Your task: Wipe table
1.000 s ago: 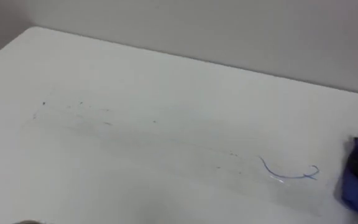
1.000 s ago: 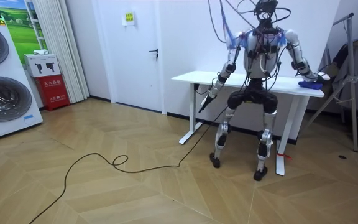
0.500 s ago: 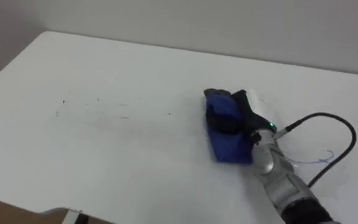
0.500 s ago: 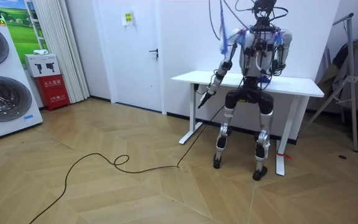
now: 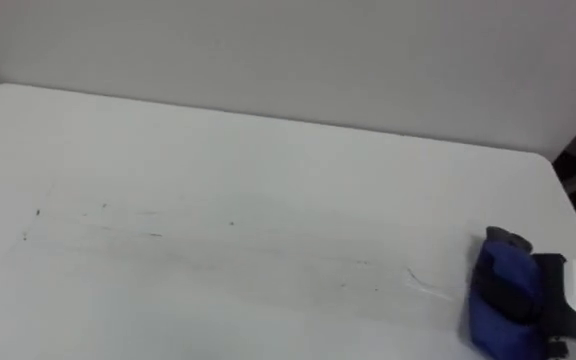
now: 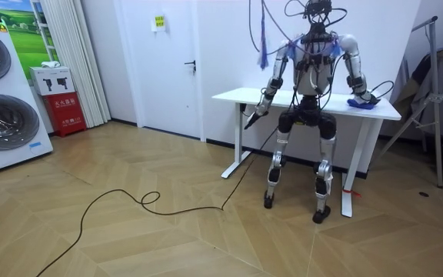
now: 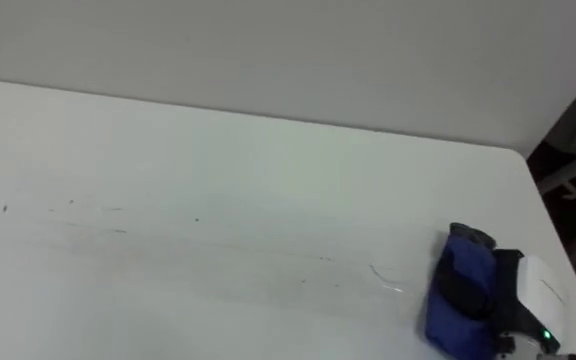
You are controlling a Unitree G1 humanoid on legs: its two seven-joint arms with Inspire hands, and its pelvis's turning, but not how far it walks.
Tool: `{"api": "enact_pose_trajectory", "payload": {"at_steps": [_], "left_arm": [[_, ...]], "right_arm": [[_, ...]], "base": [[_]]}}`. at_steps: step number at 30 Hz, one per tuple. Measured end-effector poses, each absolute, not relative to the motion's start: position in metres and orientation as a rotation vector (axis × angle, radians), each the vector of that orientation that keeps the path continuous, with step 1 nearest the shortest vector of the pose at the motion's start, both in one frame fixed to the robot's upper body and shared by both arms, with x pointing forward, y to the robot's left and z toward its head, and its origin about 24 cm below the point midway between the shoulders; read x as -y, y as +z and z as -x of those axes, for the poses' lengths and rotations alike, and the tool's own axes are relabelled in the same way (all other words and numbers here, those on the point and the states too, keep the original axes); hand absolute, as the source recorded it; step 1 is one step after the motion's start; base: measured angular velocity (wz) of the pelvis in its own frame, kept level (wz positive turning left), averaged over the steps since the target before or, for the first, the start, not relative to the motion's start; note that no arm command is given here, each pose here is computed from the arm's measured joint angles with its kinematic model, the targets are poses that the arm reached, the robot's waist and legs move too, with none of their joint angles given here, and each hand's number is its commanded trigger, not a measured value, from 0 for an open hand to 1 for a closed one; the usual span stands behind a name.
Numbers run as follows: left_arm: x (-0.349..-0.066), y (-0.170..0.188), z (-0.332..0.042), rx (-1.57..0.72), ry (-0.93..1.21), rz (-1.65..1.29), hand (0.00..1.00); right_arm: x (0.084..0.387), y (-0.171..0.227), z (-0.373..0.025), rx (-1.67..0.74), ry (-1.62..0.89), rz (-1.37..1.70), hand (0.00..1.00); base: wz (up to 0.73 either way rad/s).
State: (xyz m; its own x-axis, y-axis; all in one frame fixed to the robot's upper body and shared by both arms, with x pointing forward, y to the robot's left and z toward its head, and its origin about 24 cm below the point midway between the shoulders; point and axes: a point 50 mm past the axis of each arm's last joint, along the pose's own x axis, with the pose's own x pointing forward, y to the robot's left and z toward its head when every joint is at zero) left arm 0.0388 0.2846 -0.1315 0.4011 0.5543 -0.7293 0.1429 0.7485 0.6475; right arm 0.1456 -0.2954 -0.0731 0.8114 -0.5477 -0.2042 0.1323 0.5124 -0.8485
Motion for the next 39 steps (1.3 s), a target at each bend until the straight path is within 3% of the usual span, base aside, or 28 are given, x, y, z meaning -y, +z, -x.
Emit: {"api": "enact_pose_trajectory", "payload": {"at_steps": [4, 7, 10, 13, 20, 27, 32, 36, 39], "left_arm": [[-0.275, -0.134, -0.041, -1.139, 0.273, -0.706, 0.00], [-0.265, -0.137, -0.049, -1.123, 0.240, -0.701, 0.00], [-0.260, -0.138, -0.058, -1.102, 0.219, -0.701, 0.00], [-0.260, -0.139, -0.050, -1.133, 0.231, -0.677, 0.00], [-0.277, -0.137, -0.007, -1.262, 0.303, -0.675, 0.00], [-0.289, -0.128, -0.020, -1.177, 0.335, -0.733, 0.00], [-0.280, -0.131, -0.039, -1.130, 0.301, -0.729, 0.00], [-0.261, -0.138, -0.052, -1.108, 0.269, -0.680, 0.00], [-0.256, -0.140, -0.059, -1.105, 0.276, -0.641, 0.00]], "right_arm": [[0.286, -0.069, -0.168, -0.473, -0.405, 0.956, 1.00], [0.265, -0.061, -0.201, -0.442, -0.319, 0.960, 1.00], [0.224, -0.044, -0.244, -0.325, -0.167, 0.978, 1.00], [0.211, -0.037, -0.255, -0.268, -0.102, 1.015, 1.00], [0.230, -0.059, -0.212, -0.314, -0.151, 0.998, 1.00], [0.283, -0.076, -0.140, -0.481, -0.405, 0.962, 1.00], [0.288, -0.075, -0.147, -0.506, -0.412, 0.947, 1.00], [0.263, -0.067, -0.190, -0.493, -0.320, 0.948, 1.00], [0.206, -0.043, -0.243, -0.312, -0.111, 0.978, 1.00]], "base": [[-0.25], [-0.52], [-0.27], [0.12], [0.23], [0.15], [-0.03], [-0.48], [-0.52]]}}
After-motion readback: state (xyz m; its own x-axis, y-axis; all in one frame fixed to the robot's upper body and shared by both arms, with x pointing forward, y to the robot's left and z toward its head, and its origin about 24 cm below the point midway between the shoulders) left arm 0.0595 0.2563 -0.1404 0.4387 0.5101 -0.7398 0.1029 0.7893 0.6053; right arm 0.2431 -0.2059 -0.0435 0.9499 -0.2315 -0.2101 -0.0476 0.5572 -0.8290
